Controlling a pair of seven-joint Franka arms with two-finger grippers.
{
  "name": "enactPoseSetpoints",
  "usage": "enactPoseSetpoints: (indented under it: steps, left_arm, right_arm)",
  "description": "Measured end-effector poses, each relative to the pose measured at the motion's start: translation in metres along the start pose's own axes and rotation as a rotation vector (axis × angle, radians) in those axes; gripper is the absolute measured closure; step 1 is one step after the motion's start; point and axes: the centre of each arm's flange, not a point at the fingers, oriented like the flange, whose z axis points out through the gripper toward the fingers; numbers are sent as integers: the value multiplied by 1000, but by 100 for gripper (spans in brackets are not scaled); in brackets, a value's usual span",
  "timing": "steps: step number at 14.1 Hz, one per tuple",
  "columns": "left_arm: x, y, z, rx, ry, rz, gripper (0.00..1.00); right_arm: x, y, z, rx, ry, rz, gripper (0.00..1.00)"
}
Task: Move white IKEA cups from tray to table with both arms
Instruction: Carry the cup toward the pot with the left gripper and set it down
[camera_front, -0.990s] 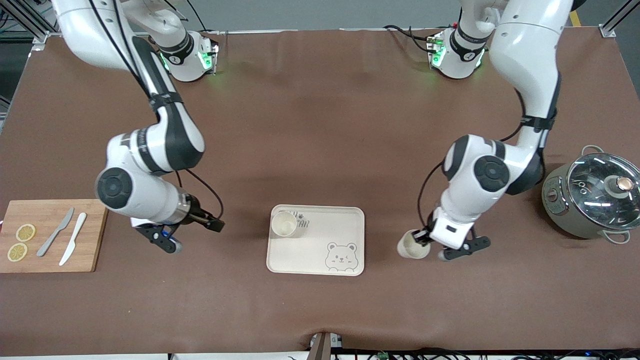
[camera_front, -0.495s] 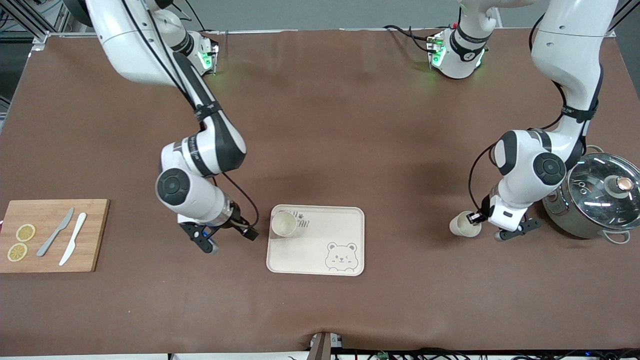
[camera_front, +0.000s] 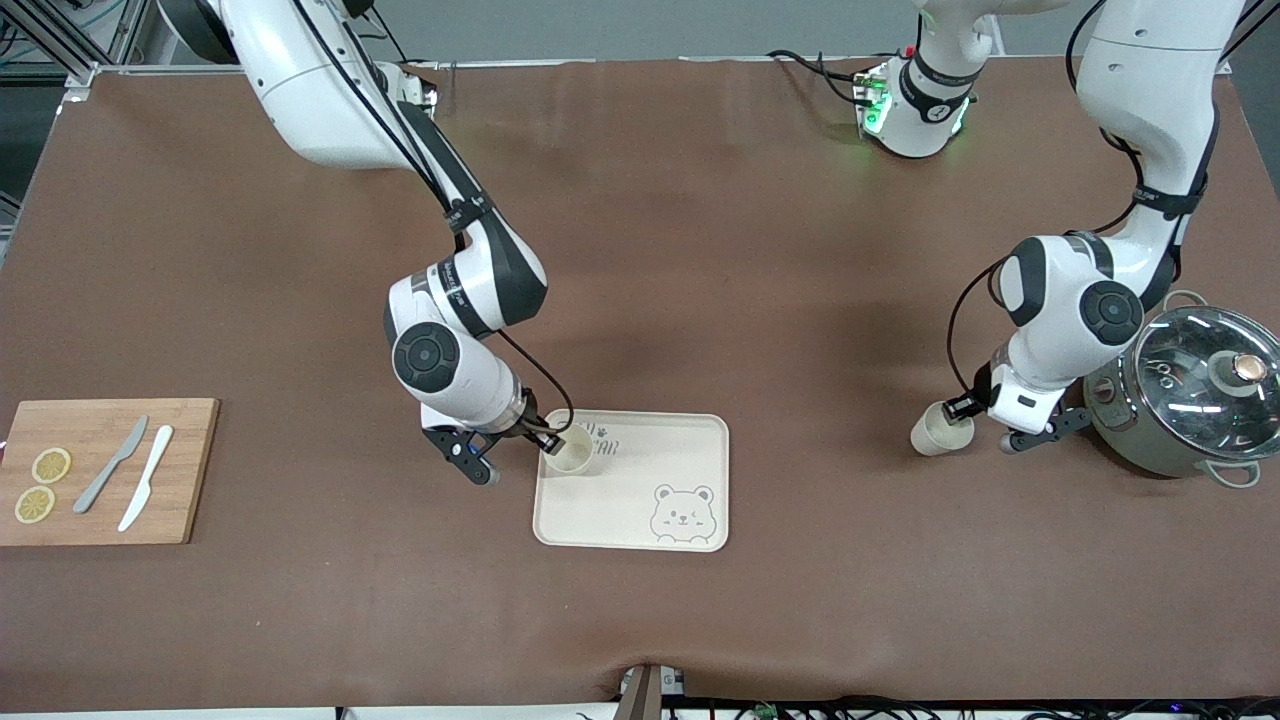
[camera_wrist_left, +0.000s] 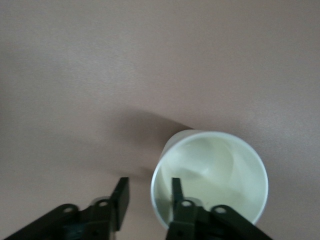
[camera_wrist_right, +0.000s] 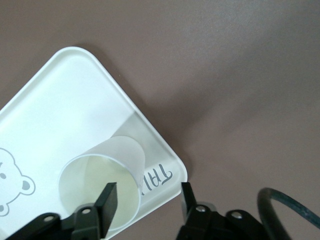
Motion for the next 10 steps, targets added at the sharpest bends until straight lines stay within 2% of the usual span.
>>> enactPoseSetpoints:
  steps: [1,2,5,6,7,10]
  left_arm:
    - [2,-3,-8,1,0,-6,43]
    - [6,-4,-20,1,2,-10,32]
    - [17,-2,-65,16,-29,-14,3]
    - [21,-2,-80,23,-47,-16,0]
    - [25,-3,-92,30,-63,-21,0]
    - [44,-16,-121,37,-82,-51,0]
  right_arm:
    - [1,-1,3,13,7,2,42]
    - [2,-2,6,26,11,5,49]
    - [-2,-5,14,40,-6,21,81]
    - [-3,-5,15,42,-9,23,94]
    - [-4,-6,14,43,-10,24,98]
    - [-3,-9,9,51,-8,22,98]
